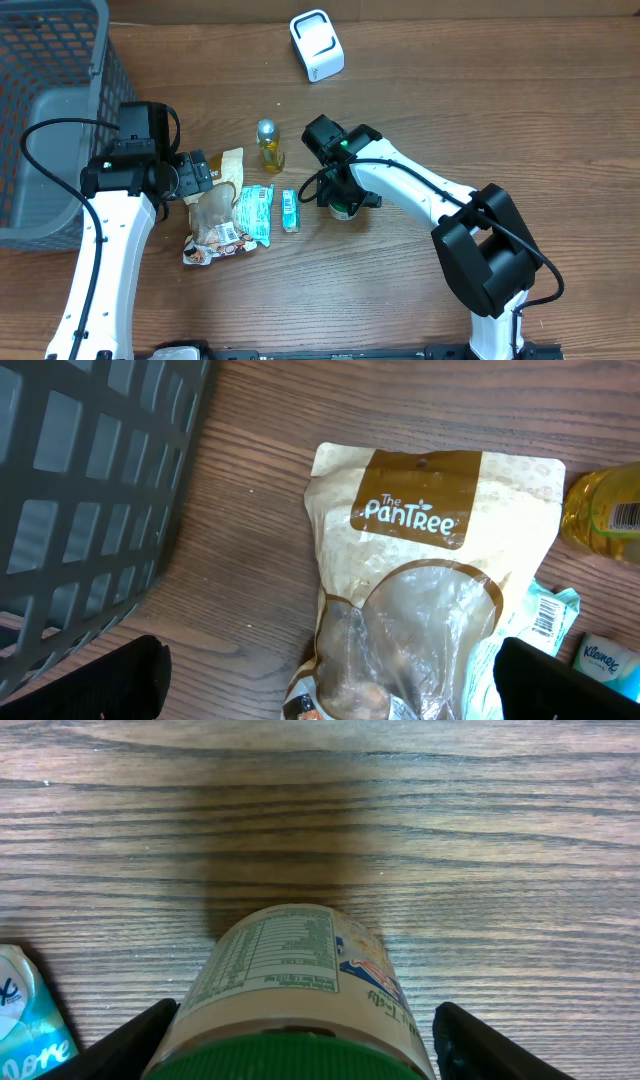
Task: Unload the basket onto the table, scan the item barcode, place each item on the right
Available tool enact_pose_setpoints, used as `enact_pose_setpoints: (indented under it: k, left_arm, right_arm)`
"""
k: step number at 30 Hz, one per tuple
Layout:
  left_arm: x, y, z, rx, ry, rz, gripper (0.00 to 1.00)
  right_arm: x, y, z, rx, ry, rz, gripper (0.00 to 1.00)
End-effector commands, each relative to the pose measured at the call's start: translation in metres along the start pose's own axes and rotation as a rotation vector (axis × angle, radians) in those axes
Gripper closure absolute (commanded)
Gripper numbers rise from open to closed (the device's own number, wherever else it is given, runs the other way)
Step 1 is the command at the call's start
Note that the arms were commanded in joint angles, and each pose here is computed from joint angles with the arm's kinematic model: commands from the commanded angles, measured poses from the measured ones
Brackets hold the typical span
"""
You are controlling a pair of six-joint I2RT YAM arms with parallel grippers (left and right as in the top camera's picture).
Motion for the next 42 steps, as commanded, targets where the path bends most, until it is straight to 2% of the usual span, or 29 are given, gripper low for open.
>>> enact_pose_setpoints:
  k: [1, 7, 11, 16, 22, 28, 31, 42]
  left_arm:
    - [-0.002, -0.005, -0.005, -0.014, 0.011, 0.011, 0.0]
    - [-0.002, -0.005, -0.005, -0.015, 0.011, 0.012, 0.0]
    - [-0.002, -0.005, -0.005, -0.014, 0.011, 0.011, 0.0]
    - [-0.002, -0.005, -0.005, -0.014, 0.011, 0.011, 0.0]
    - [-0.002, -0.005, -0.005, -0.014, 0.011, 0.011, 0.0]
    - [-0.002, -0.005, -0.005, -0.014, 0.011, 0.011, 0.01]
    - [-0.002, -0.005, -0.005, -0.014, 0.011, 0.011, 0.0]
    - [-0.002, -0.005, -0.005, -0.014, 0.011, 0.011, 0.0]
  right_arm:
    - [-0.002, 0.006, 0.003, 0.011, 0.031, 0.022, 0.24]
    - [-0.004, 0.012, 0.008, 0.026, 0.048, 0.029, 0.24]
    - [-0.004, 0.013, 0.008, 0.027, 0.048, 0.029, 0.33]
    - [-0.002, 0.012, 0.008, 0.042, 0.051, -0.001, 0.37]
    - [-0.009, -0.011, -0.001, 0.081, 0.091, -0.052, 0.48]
    - [-0.012, -0.045, -0.007, 0.203, 0.166, -0.274, 0.5]
    - [-0.012, -0.051, -0.003, 0.284, 0.2, -0.384, 0.64]
    - [-0.009, -0.065, 0.018, 0.491, 0.262, -0.514, 0.63]
Point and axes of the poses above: each gripper's point midway between its finger pads, its own y axis out along the fingers, its own x axis along the line the jaws close on, z = x × y, the point moved 8 cm from there along -y, back along the fingers, and after that the axes turned 13 degrees about -y, right-handed, at the moved point
